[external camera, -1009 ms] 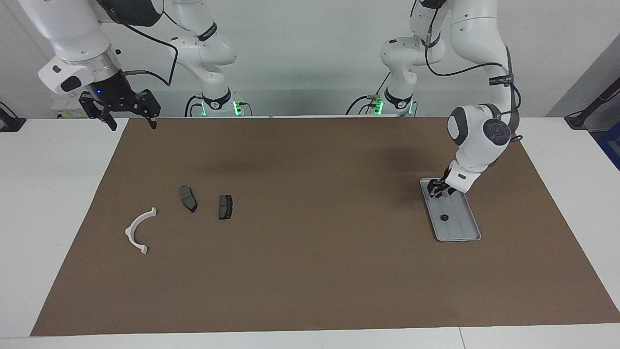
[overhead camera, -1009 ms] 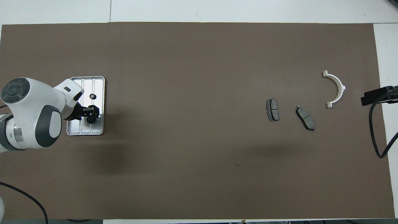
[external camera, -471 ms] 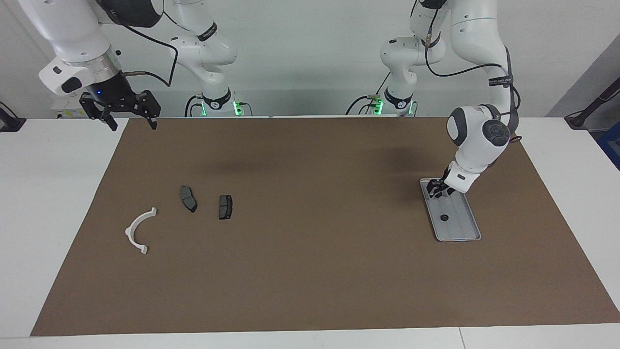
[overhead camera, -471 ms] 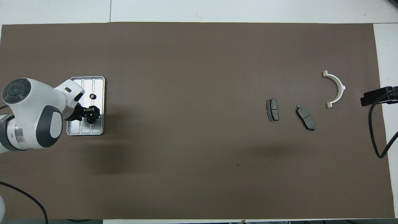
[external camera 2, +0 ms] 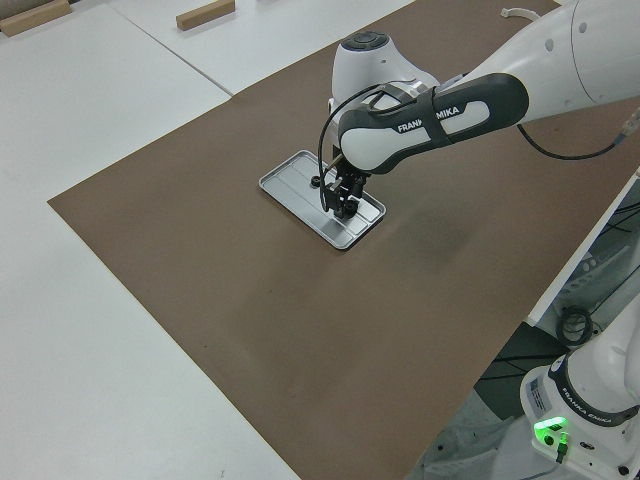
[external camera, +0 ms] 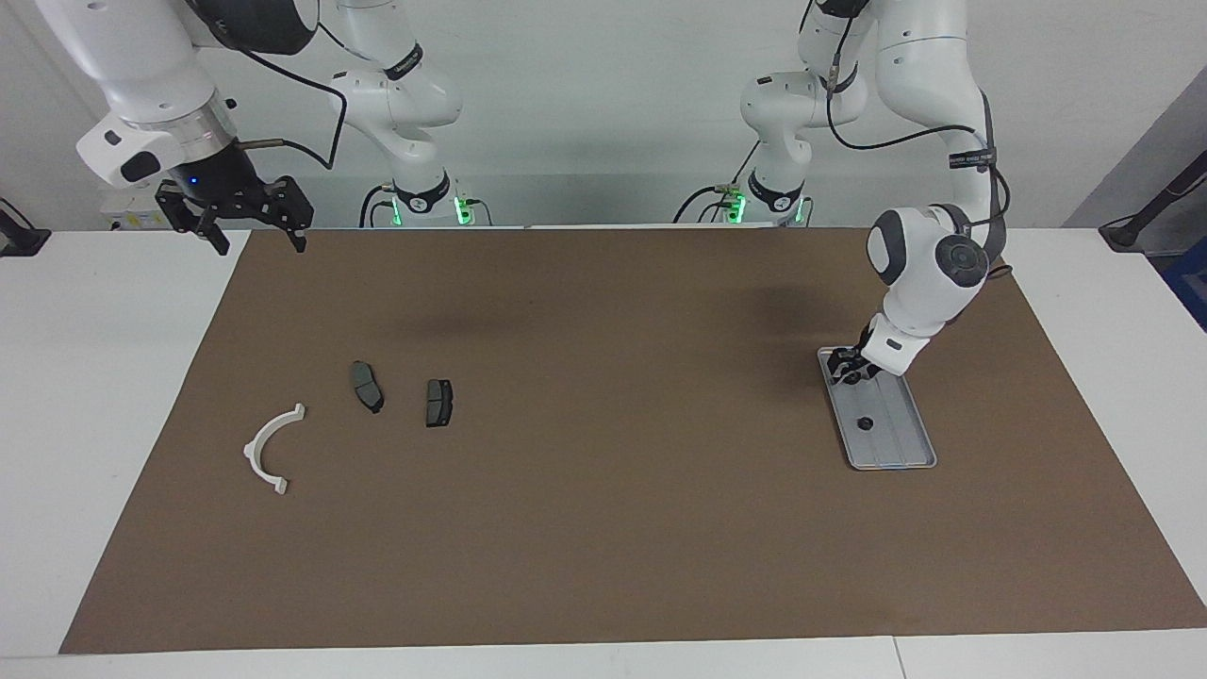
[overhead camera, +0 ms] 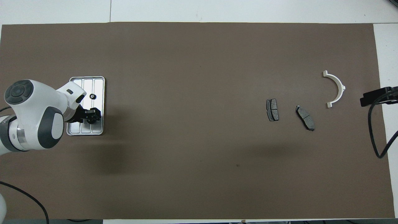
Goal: Place bearing gear from tray to pile
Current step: 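Lift and carry the gear with the left gripper toward the table center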
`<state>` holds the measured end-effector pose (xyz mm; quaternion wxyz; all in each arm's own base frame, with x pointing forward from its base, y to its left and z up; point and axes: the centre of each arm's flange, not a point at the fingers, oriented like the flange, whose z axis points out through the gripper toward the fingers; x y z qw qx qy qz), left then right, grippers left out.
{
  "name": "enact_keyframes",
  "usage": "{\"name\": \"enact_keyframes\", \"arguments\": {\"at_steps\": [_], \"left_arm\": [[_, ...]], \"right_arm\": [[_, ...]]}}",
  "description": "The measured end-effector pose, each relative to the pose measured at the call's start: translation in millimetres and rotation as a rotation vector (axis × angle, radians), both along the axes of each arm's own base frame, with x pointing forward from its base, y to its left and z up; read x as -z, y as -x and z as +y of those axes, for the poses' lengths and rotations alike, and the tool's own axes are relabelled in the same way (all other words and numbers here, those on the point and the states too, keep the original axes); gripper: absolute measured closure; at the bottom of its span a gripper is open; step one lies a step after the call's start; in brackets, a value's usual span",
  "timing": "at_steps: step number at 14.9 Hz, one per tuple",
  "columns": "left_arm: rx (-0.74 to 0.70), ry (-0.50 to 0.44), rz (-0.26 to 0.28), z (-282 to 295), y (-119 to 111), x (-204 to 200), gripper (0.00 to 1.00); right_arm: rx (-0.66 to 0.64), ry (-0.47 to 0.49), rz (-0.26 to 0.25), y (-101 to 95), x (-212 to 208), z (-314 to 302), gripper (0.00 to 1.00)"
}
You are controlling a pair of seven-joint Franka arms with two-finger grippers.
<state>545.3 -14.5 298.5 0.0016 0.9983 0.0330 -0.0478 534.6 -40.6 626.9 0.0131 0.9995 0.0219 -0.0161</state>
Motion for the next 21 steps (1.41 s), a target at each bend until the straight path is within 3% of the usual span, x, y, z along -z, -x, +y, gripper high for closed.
{"name": "enact_keyframes", "arguments": {"at_steps": [1,5,6,8,10,13,16,21], "left_arm": [[0.000,0.000,0.004,0,1,1,0.36],[0.001,0.000,0.012,0,2,2,0.40],[0.001,0.001,0.010,-1,2,1,0.48],[0.002,0.001,0.011,-2,2,0,0.51],[0.004,0.002,0.016,-4,2,-1,0.65],[0.001,0.001,0.029,-7,-2,-9,0.65],[-0.066,0.021,-0.012,-35,-21,-41,0.65],[-0.188,0.061,-0.050,-169,-22,-77,0.65]], "right_arm": [[0.000,0.000,0.002,0.0,1,0,0.00],[0.000,0.000,0.006,0.2,3,0,0.00],[0.000,0.000,0.006,0.2,3,0,0.00],[0.000,0.000,0.007,0.2,3,0,0.00],[0.000,0.000,0.007,0.2,3,0,0.00],[0.000,-0.001,0.008,0.2,4,0,0.00],[0.000,-0.001,0.009,0.3,4,0,0.00],[0.001,-0.001,0.008,0.1,4,-1,0.00]]}}
